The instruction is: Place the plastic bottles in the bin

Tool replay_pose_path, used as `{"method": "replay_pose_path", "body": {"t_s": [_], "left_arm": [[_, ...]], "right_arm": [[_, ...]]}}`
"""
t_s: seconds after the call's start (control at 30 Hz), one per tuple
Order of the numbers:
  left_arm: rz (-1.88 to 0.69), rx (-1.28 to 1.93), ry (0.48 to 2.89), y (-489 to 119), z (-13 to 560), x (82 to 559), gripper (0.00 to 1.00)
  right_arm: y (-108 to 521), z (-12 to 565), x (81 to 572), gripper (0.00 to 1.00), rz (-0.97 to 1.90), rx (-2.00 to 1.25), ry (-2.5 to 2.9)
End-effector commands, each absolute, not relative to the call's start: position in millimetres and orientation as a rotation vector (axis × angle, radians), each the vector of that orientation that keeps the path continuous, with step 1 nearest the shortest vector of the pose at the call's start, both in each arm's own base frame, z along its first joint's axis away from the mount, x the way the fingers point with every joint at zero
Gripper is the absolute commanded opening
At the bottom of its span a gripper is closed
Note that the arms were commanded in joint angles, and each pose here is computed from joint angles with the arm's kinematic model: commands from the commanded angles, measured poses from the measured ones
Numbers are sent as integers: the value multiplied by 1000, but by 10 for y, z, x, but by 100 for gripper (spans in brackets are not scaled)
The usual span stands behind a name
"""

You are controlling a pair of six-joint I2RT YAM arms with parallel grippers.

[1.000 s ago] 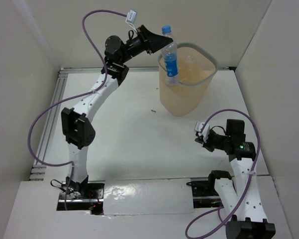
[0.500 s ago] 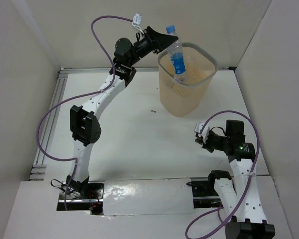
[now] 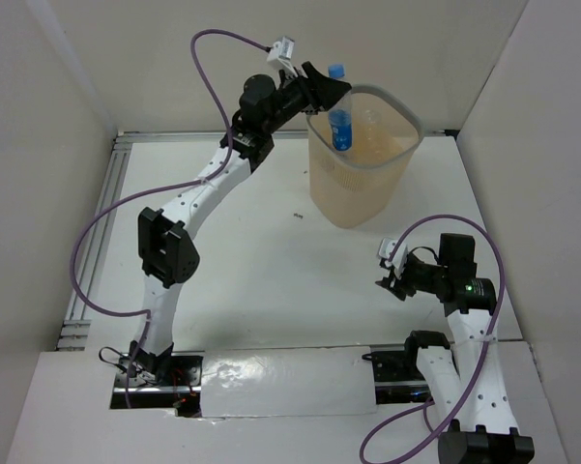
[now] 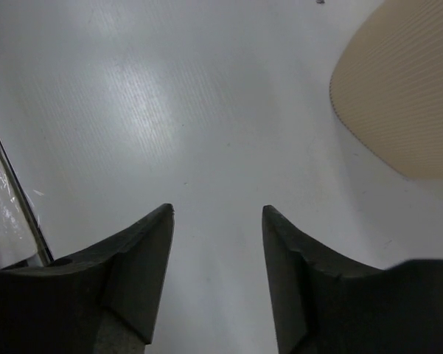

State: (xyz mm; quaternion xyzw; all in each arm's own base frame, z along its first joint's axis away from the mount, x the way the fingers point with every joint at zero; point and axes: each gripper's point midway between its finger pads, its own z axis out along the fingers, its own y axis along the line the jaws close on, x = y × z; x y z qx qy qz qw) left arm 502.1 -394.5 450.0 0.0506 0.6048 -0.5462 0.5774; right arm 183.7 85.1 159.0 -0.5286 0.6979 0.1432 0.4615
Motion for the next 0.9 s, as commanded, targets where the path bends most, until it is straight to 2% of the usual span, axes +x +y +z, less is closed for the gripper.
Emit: {"method": "replay_pose_path", "body": {"t_s": [0.0, 0.03, 0.13, 0.17, 0.23, 0.33, 0.6, 0.67, 0.7, 0.87], "left_arm": [[-1168, 130, 1401, -3911, 4533, 5099, 65], [-1158, 136, 1410, -3910, 4505, 5104, 73], [-1144, 130, 1406, -3921, 4564, 5083, 96], [-1135, 138, 1401, -3911, 4597, 5075, 100], [-1135, 139, 1397, -3919, 4605, 5088, 100], [-1145, 149, 1376, -3915, 4699, 5053, 100], [-1120, 201, 1148, -3625, 5681, 4635, 100], [-1070, 249, 1135, -3440, 5895, 4343, 100], [-1047, 261, 1170, -3480, 5727, 4420, 100], [-968, 412, 1394, -3257, 5121, 3910, 100]], "right_arm": [[868, 1621, 1847, 59, 351, -1299, 1690], [868, 1621, 1847, 66, 351, -1299, 1690], [869, 1620, 1844, 78, 356, -1291, 1697], [871, 1586, 1834, 80, 363, -1291, 1704], [871, 1612, 1845, 85, 354, -1283, 1696], [870, 1624, 1861, 100, 351, -1276, 1694], [844, 1641, 1907, 100, 341, -1234, 1720], [804, 1703, 1976, 100, 321, -1169, 1751], [807, 1725, 1997, 100, 328, -1141, 1757], [708, 1943, 2187, 100, 287, -934, 1815]]}}
